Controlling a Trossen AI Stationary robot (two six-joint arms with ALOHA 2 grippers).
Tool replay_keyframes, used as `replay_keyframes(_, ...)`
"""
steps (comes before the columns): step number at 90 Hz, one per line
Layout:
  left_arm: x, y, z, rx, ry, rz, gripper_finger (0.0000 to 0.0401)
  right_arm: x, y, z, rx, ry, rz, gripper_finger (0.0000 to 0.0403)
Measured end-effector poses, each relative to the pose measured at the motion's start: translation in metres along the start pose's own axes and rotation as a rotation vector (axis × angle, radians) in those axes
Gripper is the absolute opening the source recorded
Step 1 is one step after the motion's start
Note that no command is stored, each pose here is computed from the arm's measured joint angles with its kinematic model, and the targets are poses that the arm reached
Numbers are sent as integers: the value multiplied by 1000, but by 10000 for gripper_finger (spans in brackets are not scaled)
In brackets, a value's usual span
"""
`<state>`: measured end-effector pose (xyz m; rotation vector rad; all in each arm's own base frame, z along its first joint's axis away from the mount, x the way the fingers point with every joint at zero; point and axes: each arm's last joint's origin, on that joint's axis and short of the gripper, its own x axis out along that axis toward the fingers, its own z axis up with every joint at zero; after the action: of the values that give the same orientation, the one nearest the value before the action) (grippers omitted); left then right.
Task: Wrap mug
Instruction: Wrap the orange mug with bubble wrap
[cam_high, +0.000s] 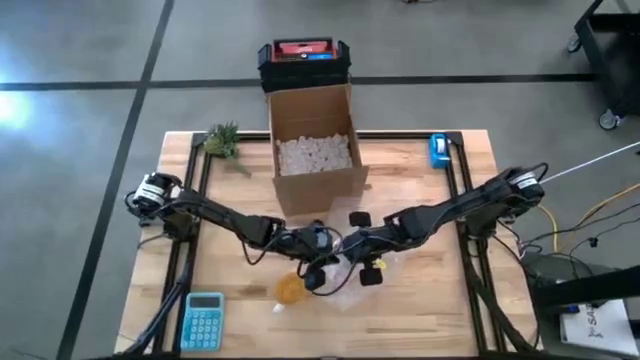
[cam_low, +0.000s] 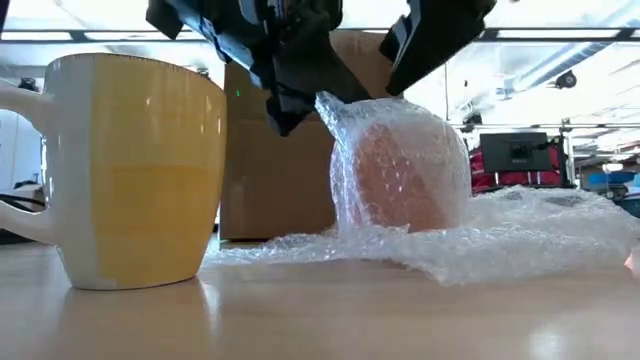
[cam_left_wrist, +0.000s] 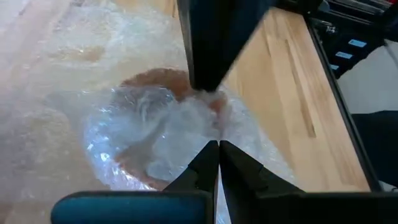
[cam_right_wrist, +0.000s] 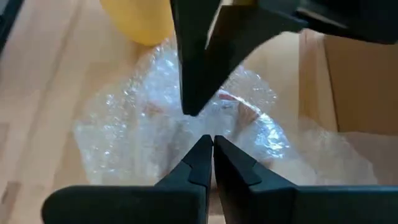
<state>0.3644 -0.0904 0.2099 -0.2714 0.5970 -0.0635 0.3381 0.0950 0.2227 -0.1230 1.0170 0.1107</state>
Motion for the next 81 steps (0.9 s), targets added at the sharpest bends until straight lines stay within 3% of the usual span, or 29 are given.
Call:
replay_keyframes(24, 1, 0, -1, 1, 9, 3, 0, 50, 3, -14, -24, 138, -32, 2)
replay_keyframes(35, 0, 0, -1, 0, 8, 3, 0, 58, 4, -16, -43, 172, -36, 2)
replay_keyframes(52, 0, 0, -1, 1, 8, 2, 0, 40, 4, -6, -60, 201, -28, 2)
replay_keyframes(68, 0, 0, 0, 1, 7, 1, 0, 4, 3, 13, -56, 119, -13, 2)
replay_keyframes(81, 0, 0, -1, 1, 10, 3, 0, -2, 7, 17, -48, 85, 116, 2)
